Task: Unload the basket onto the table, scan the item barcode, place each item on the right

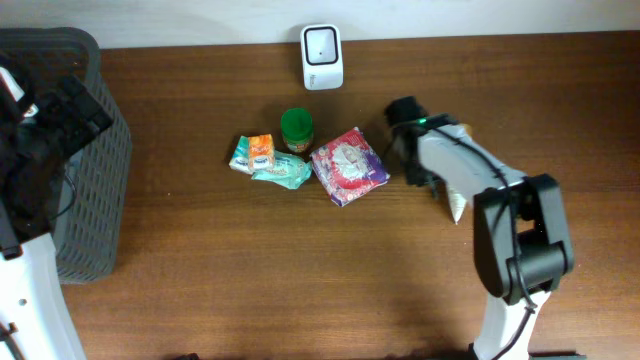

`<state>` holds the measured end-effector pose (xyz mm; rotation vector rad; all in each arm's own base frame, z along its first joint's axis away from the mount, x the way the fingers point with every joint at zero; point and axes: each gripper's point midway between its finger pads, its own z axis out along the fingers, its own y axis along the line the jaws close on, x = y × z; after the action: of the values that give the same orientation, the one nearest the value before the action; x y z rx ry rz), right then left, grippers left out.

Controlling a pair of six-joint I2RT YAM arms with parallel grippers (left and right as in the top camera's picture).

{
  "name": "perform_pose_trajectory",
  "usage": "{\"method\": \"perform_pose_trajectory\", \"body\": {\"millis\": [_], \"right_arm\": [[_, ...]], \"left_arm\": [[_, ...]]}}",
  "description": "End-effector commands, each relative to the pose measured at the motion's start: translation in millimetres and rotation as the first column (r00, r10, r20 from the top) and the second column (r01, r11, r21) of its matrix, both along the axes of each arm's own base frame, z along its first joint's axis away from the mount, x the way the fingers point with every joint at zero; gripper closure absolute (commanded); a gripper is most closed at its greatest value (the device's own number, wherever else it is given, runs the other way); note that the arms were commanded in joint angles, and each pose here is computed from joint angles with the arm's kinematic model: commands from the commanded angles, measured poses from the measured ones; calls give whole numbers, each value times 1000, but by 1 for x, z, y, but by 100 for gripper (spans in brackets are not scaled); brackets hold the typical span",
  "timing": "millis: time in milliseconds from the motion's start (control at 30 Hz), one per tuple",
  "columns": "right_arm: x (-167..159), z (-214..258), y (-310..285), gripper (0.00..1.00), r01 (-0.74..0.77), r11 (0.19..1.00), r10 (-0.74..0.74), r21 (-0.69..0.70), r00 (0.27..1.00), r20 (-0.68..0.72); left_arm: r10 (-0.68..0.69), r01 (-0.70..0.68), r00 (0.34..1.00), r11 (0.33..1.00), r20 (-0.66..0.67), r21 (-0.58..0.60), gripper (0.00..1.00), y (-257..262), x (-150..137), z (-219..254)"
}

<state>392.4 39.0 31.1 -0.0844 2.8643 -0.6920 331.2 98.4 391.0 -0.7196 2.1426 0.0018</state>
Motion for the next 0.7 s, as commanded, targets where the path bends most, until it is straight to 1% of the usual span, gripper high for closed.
{"method": "perform_pose_trajectory", "body": {"millis": [0, 33, 100, 133, 167, 200, 233, 267, 333, 400, 467, 667], "right_arm": [[6, 11, 60, 57, -97, 990, 94, 106, 995, 32], [11, 24, 71, 51, -120, 987, 115, 107, 992, 49], [19, 49, 75, 50, -121, 986, 115, 113, 991, 65], [23, 60, 71, 46, -110, 987, 102, 119, 992, 69], [28, 76, 58, 36, -71, 988, 62, 140, 996, 64], [29, 79, 50, 30, -51, 987, 43, 151, 997, 59], [29, 77, 38, 26, -49, 978, 47, 204, 999, 16], [26, 69, 29, 25, -42, 957, 56, 288, 998, -39], [22, 56, 19, 25, -5, 911, 48, 412, 994, -94], [19, 39, 18, 25, 6, 814, 91, 580, 986, -137], [18, 25, 9, 26, 41, 797, 64, 603, 986, -152], [9, -16, 0, 26, 66, 811, 47, 582, 983, -177]], "left_arm": [[19, -19, 1000, 1000, 4, 4, 1, 4, -1, 1], [19, -19, 1000, 1000, 4, 4, 1, 4, -1, 1], [19, -19, 1000, 1000, 4, 4, 1, 4, -1, 1], [19, -19, 1000, 1000, 4, 4, 1, 4, -1, 1], [19, -19, 1000, 1000, 4, 4, 1, 4, -1, 1], [19, -19, 1000, 1000, 4, 4, 1, 4, -1, 1], [19, -19, 1000, 1000, 4, 4, 1, 4, -1, 1], [19, -19, 1000, 1000, 4, 4, 1, 4, -1, 1], [19, -19, 1000, 1000, 4, 4, 1, 4, -1, 1], [19, -19, 1000, 1000, 4, 4, 1, 4, -1, 1], [19, -19, 1000, 1000, 4, 4, 1, 4, -1, 1], [19, -19, 1000, 1000, 4, 4, 1, 4, -1, 1]]}}
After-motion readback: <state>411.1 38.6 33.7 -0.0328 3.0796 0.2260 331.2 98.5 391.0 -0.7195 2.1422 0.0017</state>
